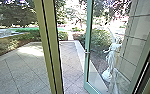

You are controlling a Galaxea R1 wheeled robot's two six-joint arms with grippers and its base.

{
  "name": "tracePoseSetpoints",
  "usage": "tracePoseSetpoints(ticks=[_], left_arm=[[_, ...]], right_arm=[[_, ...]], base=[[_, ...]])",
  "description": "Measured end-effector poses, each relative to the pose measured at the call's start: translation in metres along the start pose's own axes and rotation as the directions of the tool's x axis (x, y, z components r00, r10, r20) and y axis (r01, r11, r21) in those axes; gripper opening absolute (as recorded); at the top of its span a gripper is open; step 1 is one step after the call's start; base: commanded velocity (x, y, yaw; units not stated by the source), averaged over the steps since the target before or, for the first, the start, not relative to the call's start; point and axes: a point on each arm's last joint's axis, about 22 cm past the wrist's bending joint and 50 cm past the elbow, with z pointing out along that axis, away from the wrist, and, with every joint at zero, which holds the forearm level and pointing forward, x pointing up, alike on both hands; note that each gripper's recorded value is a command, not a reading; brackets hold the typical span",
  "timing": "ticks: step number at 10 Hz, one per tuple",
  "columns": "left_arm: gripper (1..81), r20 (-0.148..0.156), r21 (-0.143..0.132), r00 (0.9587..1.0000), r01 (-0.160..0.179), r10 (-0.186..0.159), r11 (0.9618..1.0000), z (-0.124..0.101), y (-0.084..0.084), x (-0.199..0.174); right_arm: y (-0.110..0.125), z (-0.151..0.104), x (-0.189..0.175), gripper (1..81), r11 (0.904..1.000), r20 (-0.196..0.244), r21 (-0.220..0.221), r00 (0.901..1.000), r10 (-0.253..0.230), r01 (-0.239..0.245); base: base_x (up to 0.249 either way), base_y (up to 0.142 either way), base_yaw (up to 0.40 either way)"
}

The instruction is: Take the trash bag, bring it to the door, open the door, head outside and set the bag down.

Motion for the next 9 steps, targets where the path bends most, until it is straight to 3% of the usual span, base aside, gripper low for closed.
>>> tracePoseSetpoints(ticks=[9], left_arm=[[1.0,0.000,0.000,1.0000,0.000,0.000,1.0000,0.000,0.000,0.000]], right_arm=[[0.008,-0.001,-0.016,81.1,0.9997,0.014,-0.014,0.9997,-0.018,0.018]], base=[[0.000,-0.121,0.000]])
